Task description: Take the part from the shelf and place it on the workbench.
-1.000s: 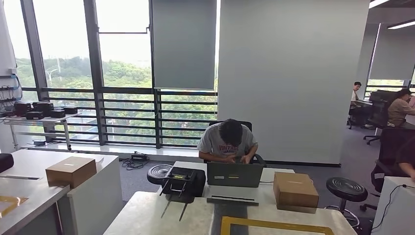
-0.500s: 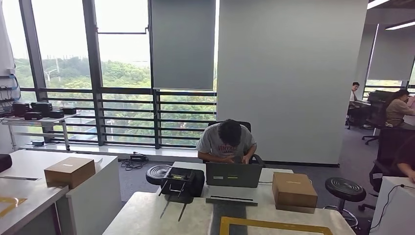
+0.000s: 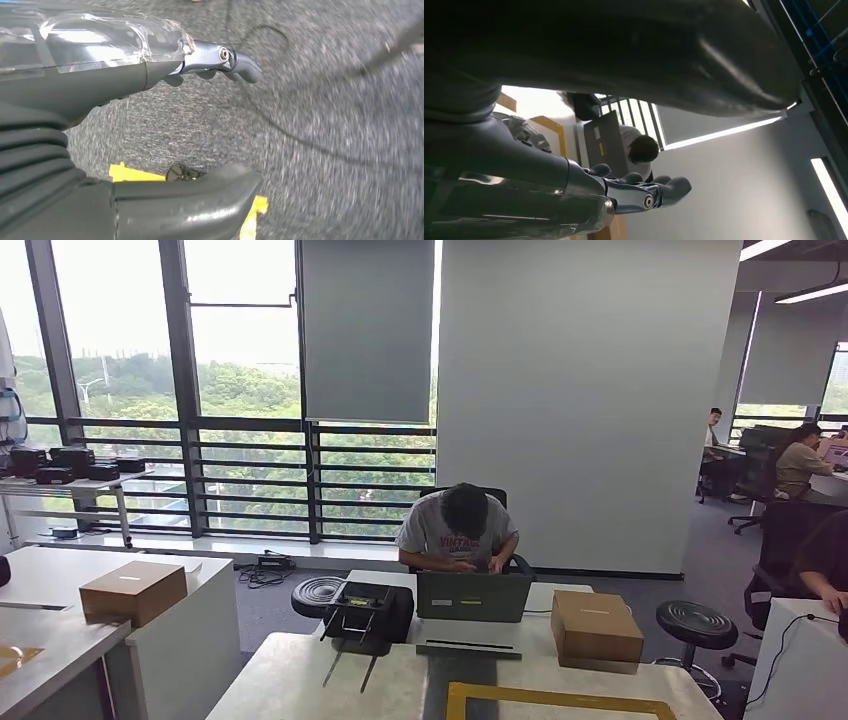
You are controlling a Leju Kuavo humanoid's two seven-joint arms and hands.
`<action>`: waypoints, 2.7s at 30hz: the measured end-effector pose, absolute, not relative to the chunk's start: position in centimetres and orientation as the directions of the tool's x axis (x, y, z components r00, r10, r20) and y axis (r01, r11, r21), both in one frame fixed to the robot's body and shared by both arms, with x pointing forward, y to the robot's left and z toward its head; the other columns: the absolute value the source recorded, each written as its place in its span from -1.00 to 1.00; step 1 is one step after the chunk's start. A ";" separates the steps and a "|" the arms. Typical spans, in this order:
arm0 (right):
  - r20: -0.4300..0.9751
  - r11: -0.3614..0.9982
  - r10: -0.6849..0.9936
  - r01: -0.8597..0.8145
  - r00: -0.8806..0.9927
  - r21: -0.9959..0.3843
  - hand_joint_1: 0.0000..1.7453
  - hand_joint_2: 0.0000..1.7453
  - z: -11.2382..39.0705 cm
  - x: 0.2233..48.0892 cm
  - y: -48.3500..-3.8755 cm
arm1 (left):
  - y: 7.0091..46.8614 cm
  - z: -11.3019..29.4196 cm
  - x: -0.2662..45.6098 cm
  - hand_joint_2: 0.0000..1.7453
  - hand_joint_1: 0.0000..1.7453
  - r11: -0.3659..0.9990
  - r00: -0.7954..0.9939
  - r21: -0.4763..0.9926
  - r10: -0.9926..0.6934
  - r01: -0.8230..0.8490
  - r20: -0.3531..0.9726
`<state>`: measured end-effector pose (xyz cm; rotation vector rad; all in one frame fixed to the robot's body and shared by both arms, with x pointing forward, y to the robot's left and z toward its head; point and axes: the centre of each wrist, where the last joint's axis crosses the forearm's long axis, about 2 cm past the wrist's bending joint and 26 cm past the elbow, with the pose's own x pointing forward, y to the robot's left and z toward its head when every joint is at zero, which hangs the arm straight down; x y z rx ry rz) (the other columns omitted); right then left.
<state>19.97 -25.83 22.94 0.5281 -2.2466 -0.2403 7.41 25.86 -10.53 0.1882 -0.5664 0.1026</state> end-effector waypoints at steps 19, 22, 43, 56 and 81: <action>0.646 0.862 -0.507 -0.342 -0.571 0.374 -1.00 -1.00 23.0 20.0 -25.1 | 25.9 -10.5 7.6 -1.00 -1.00 0.913 0.834 0.180 0.237 -0.367 0.499; 0.631 0.849 -0.528 -0.356 -0.568 0.390 -1.00 -1.00 22.7 20.0 -25.0 | 26.1 -10.5 7.6 -1.00 -1.00 0.909 0.835 0.182 0.246 -0.375 0.492; 0.727 0.904 -0.419 -0.179 -0.545 0.388 -1.00 -1.00 20.9 17.5 -24.6 | 25.6 -10.4 7.8 -1.00 -1.00 0.942 0.892 0.142 0.229 -0.304 0.389; 0.757 0.915 -0.399 -0.167 -0.517 0.368 -1.00 1.00 20.6 16.2 -24.4 | 25.7 -10.5 7.7 -1.00 -1.00 0.952 0.885 0.130 0.200 -0.277 0.421; 0.792 0.916 -0.396 -0.136 -0.464 0.378 -1.00 1.00 20.3 15.4 -24.6 | 25.4 -10.4 7.8 -1.00 -1.00 0.968 0.902 0.133 0.144 -0.214 0.407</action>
